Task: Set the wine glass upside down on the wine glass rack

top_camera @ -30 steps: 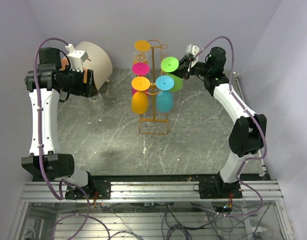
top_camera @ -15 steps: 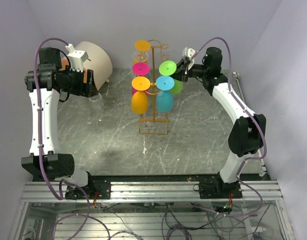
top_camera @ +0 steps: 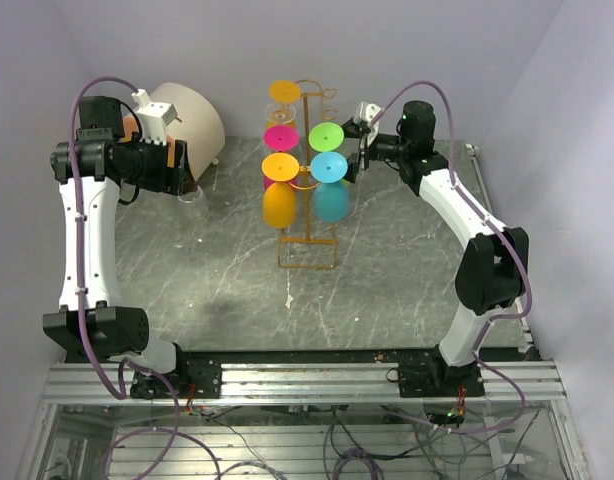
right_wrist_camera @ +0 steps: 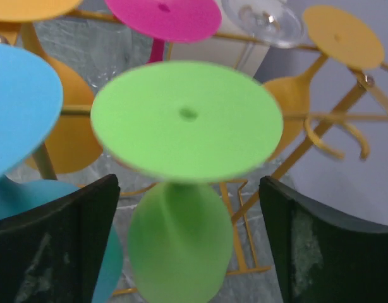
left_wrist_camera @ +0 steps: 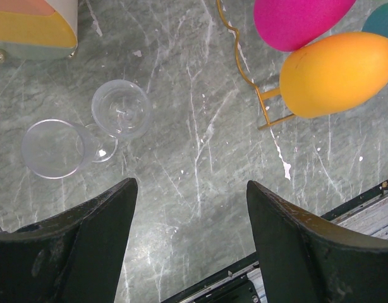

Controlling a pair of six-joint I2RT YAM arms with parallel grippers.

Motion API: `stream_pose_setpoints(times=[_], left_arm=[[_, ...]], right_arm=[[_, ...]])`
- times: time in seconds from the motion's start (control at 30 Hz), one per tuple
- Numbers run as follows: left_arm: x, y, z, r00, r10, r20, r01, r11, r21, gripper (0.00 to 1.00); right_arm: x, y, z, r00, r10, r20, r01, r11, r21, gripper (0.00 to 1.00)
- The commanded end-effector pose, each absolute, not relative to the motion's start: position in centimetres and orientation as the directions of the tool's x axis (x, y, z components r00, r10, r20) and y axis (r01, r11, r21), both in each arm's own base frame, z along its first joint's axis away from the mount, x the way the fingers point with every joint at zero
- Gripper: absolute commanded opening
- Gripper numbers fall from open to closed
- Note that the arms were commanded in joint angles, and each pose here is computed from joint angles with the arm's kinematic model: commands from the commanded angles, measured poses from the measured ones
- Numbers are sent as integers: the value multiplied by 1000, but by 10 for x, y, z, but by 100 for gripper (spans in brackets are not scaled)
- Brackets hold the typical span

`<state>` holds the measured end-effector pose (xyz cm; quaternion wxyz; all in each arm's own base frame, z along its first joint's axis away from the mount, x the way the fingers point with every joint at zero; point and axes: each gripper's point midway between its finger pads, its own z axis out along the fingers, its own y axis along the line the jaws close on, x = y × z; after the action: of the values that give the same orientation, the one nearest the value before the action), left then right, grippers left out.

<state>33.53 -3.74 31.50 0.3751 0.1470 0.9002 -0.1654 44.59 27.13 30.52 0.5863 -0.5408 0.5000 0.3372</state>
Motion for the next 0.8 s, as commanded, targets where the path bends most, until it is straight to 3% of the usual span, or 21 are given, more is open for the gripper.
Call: stream_pose_setpoints(times=[0.0, 0.43, 0.57, 0.7, 0.77], left_arm=[[337, -39, 316, -672, 132, -729, 401, 892, -208, 80], [358, -50, 311, -677, 224, -701, 439, 887, -141, 78], [371, -51, 303, -682, 249, -688, 432, 896, -105, 78], [381, -45, 295, -692, 256, -675, 414, 907, -81, 77], [389, -38, 290, -696, 264, -668, 390, 920, -43, 77]], right_arm=[[446, 264, 317, 328, -158, -931, -900, 248, -359, 100], [430, 201, 370, 409, -83, -909, -788, 469, -398, 100], [423, 182, 365, 384, -142, -912, -752, 525, -399, 100], [406, 144, 371, 307, -176, -935, -604, 724, -334, 100], [393, 113, 361, 209, -99, -973, -467, 864, -188, 100]])
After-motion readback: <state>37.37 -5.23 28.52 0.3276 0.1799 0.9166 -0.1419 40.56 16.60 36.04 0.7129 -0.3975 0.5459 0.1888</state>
